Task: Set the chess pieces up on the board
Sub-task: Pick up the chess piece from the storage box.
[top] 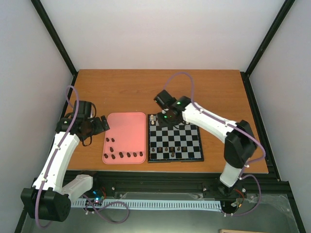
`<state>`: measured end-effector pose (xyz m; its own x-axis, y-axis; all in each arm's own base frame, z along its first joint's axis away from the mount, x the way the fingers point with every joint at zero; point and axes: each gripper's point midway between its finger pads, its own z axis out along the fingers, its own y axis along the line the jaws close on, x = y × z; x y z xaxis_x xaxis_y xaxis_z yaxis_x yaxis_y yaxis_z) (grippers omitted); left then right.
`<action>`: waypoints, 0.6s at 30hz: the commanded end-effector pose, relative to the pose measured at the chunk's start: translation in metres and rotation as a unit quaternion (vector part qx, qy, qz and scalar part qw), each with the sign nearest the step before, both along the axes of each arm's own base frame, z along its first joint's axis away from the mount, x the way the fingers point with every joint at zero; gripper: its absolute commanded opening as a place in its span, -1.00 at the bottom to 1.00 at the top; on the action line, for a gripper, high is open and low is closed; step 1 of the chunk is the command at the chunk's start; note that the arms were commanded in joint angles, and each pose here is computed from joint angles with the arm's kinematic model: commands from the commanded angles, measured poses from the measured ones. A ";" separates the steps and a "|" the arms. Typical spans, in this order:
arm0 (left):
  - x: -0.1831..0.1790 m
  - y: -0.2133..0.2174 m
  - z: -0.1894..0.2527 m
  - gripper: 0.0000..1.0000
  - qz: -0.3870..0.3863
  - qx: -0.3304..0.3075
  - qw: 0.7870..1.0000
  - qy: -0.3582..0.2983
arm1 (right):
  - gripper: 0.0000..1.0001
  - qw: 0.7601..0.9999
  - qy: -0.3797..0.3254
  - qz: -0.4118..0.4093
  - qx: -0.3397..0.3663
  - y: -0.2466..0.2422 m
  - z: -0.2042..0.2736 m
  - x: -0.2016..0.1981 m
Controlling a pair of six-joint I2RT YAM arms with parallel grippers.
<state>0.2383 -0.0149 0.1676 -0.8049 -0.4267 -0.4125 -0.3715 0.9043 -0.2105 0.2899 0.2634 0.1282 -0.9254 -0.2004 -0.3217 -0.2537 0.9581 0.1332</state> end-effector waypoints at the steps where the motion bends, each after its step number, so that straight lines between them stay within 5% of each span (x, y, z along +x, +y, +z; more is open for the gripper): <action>1: 0.008 0.004 0.019 1.00 0.003 0.006 1.000 -0.024 | -0.25 0.997 0.000 0.072 0.038 0.066 0.012 -0.005; 18: -0.004 0.006 0.028 0.99 0.023 -0.002 0.999 -0.038 | -0.21 0.969 0.036 0.202 0.138 0.227 -0.010 -0.020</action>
<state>0.2347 -0.0125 0.1810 -0.7781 -0.4412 -0.4471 -0.3790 0.8974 -0.2260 0.2851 0.4595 0.1247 -0.8345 -0.4130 -0.3647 -0.5350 0.7657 0.3570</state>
